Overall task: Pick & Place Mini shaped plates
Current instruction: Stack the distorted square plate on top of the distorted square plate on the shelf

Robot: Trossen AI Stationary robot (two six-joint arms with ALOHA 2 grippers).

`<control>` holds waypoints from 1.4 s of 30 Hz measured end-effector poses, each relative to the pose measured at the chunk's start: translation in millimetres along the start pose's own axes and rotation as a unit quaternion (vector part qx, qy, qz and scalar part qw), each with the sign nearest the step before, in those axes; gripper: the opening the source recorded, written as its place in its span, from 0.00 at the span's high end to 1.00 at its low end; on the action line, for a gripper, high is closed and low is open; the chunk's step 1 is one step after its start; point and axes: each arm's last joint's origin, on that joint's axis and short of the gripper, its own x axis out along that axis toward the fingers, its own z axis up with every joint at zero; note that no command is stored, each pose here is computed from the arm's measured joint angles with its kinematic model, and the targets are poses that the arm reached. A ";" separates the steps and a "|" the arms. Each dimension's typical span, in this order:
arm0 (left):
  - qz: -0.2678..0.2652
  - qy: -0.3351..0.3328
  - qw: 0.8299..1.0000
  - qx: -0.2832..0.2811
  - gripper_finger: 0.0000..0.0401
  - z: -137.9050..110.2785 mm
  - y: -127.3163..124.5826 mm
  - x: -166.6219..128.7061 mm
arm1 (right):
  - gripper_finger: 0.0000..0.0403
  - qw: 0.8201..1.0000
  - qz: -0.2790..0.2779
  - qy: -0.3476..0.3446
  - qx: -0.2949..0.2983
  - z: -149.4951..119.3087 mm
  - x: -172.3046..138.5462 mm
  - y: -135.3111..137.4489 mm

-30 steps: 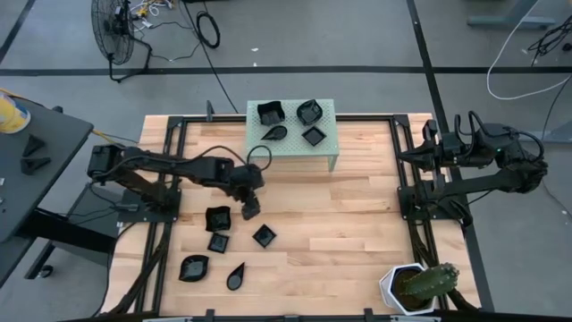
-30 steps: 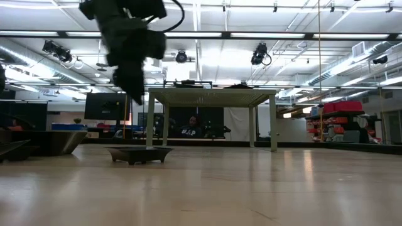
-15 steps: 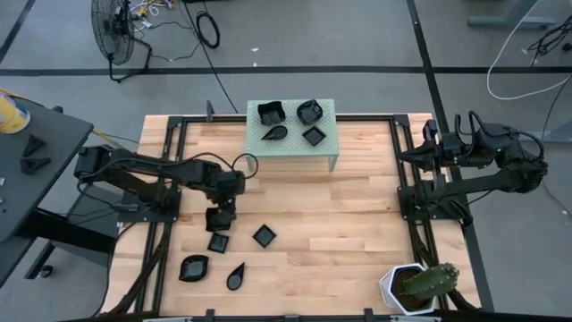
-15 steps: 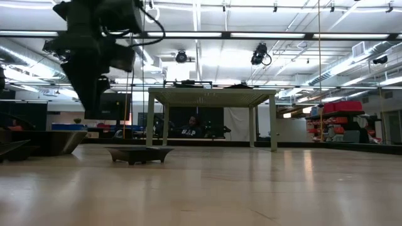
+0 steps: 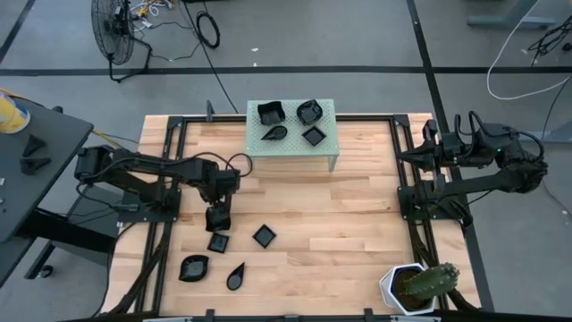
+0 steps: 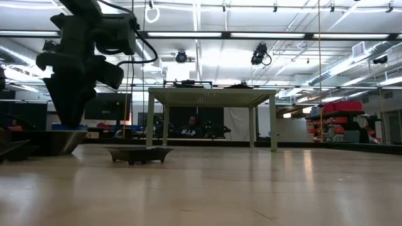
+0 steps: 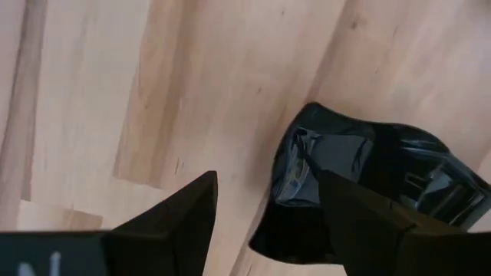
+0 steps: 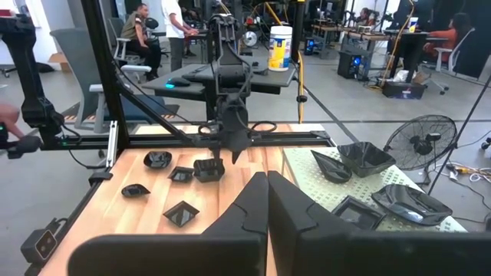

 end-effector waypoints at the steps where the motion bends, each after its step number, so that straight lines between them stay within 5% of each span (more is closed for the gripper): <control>1: 0.000 0.001 1.000 0.005 0.42 0.3 0.9 0.1 | 0.99 1.000 0.000 0.000 0.000 0.0 0.0 0.0; 25: 0.013 0.062 0.998 0.011 0.43 4.1 7.7 25.4 | 0.99 1.000 0.000 0.000 0.000 0.1 -0.1 0.0; 42: -0.009 0.070 0.997 0.016 0.78 4.7 6.3 27.8 | 0.99 1.000 0.000 0.000 0.000 0.0 0.0 0.0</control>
